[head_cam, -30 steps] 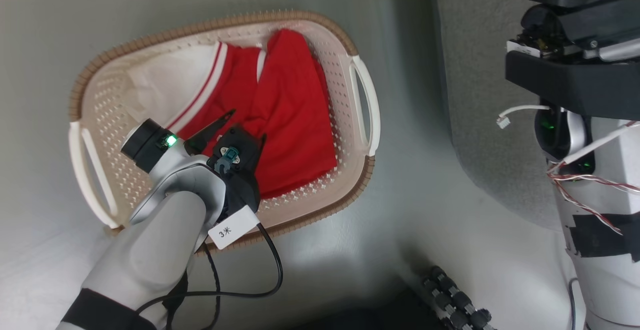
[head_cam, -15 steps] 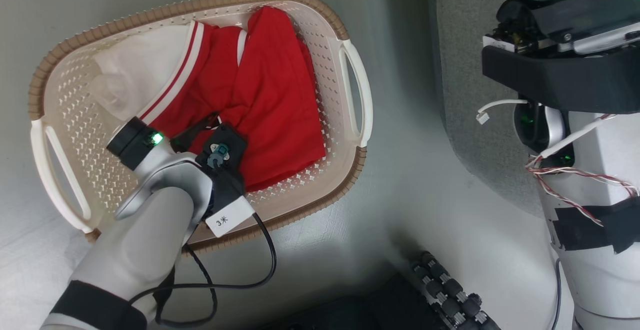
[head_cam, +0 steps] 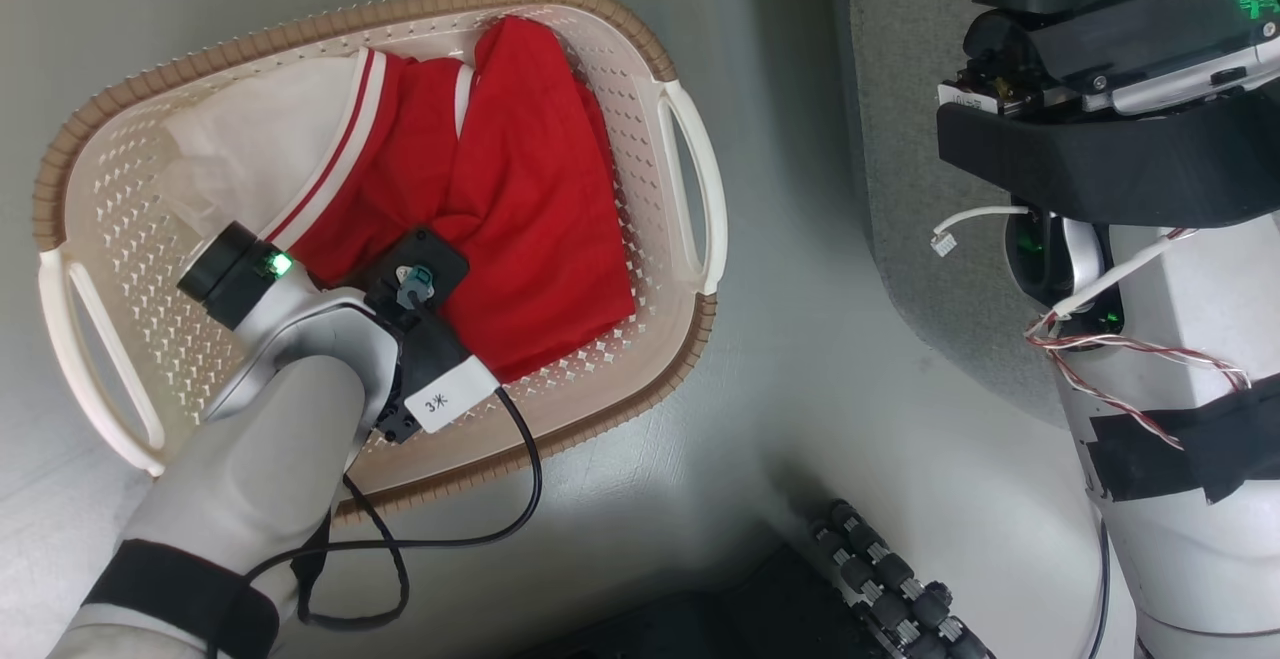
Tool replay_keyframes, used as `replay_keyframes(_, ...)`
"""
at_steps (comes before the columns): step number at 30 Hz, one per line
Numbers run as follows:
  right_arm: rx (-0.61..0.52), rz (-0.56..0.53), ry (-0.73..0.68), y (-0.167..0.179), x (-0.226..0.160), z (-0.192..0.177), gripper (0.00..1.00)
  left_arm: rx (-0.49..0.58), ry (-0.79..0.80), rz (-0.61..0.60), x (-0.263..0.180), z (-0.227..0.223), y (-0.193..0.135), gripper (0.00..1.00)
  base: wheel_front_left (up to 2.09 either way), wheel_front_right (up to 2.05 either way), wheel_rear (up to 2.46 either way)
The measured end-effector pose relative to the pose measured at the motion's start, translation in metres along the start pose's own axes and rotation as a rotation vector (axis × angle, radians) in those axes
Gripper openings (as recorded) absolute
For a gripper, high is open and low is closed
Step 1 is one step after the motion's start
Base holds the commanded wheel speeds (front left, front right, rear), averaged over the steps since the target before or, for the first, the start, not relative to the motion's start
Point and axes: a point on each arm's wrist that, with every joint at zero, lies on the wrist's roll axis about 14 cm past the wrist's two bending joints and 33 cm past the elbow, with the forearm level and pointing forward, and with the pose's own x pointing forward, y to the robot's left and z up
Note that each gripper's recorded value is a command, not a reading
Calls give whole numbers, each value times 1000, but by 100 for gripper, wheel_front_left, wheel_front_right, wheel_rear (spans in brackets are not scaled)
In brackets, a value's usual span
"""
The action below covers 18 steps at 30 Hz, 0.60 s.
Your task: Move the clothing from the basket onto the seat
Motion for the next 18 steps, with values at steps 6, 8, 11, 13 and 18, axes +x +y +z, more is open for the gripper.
replay_keyframes(6, -3, 0, 4, -1, -1, 1, 100, 4, 2, 10, 1, 3, 1, 0, 0, 0, 0)
replay_keyframes(8, -3, 0, 5, 0, -1, 1, 100, -17, -33, 17, 2, 14, 4, 0, 0, 0, 0)
replay_keyframes(11, 0, 10, 14, 3, -1, -1, 100, -56, -90, 39, 1, 27, 10, 0, 0, 0, 0)
replay_keyframes(13, -1, 14, 20, 3, 0, -2, 100, -77, -135, 44, 0, 38, 11, 0, 0, 0, 0)
replay_keyframes(18, -3, 14, 47, 2, -2, -4, 100, -90, -284, 30, -11, 80, 2, 0, 0, 0, 0)
